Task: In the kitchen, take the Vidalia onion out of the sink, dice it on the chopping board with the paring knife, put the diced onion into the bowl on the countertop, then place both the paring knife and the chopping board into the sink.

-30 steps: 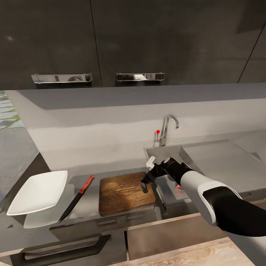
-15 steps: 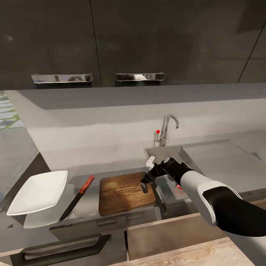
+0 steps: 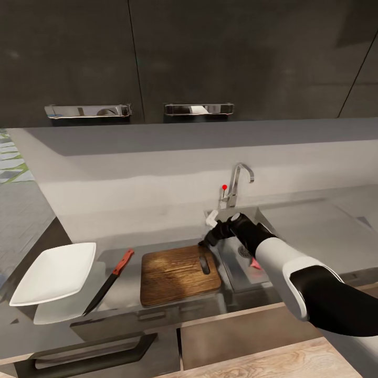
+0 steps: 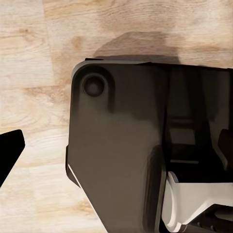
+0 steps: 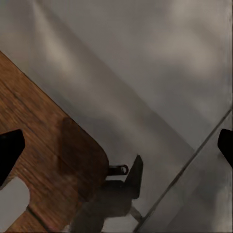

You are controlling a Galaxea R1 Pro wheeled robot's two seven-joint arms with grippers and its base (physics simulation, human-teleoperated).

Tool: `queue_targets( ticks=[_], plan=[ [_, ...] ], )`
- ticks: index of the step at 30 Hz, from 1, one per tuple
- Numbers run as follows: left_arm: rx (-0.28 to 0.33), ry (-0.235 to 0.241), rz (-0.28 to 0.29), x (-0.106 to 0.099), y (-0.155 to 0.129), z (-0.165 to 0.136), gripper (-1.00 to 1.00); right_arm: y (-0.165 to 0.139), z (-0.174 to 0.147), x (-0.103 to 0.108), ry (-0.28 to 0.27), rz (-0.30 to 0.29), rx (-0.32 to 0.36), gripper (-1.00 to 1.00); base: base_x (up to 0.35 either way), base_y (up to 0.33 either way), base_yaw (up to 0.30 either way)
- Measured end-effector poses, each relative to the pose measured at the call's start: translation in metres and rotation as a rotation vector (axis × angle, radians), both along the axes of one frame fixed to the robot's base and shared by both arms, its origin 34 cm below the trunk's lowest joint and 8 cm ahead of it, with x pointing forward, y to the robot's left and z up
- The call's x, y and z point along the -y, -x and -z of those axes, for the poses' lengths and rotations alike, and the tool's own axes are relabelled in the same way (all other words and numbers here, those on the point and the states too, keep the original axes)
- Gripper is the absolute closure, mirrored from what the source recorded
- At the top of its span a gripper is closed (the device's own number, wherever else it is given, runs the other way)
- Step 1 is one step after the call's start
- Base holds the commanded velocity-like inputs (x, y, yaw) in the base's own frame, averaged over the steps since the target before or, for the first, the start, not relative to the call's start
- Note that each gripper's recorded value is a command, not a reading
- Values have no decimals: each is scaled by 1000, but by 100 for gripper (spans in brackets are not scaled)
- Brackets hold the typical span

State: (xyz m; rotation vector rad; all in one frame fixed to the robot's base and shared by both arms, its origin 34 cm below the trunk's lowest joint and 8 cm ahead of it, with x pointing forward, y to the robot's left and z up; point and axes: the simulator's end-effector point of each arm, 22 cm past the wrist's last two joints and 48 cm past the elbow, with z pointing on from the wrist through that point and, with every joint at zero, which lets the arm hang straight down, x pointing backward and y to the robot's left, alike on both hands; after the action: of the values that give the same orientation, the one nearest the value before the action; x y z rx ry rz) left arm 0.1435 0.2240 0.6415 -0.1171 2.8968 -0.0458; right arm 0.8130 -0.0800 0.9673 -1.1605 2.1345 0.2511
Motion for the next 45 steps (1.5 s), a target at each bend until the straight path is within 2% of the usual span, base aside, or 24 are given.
queue_targets(
  ticks=[5,10,14,20,25,29,32,37,41,45],
  plan=[
    [0,0,0,0,0,0,-100,-17,-34,1,4,49,33,-100,0,0,0],
    [0,0,0,0,0,0,-100,-34,-78,-3,-6,82,100,-100,0,0,0],
    [0,0,0,0,0,0,-100,-39,-92,-1,-7,98,122,-100,0,0,0],
    [0,0,0,0,0,0,-100,-44,-97,4,1,120,151,-100,0,0,0],
    [0,-1,-1,0,0,0,-100,-61,-105,15,21,179,249,-100,0,0,0],
    [0,-1,-1,0,0,0,-100,-70,-108,18,-21,238,333,-100,0,0,0],
    [0,-1,-1,-1,0,0,-100,-75,-109,18,-102,308,385,-100,0,0,0],
    [0,-1,-1,-1,0,0,-100,-66,-92,13,-189,340,419,-100,0,0,0],
    [0,-2,0,-1,0,0,-100,-55,-77,11,-212,340,425,-100,0,0,0],
    [0,-2,-1,-1,0,0,-100,-54,-72,21,-204,394,460,-100,0,0,0]
  ],
)
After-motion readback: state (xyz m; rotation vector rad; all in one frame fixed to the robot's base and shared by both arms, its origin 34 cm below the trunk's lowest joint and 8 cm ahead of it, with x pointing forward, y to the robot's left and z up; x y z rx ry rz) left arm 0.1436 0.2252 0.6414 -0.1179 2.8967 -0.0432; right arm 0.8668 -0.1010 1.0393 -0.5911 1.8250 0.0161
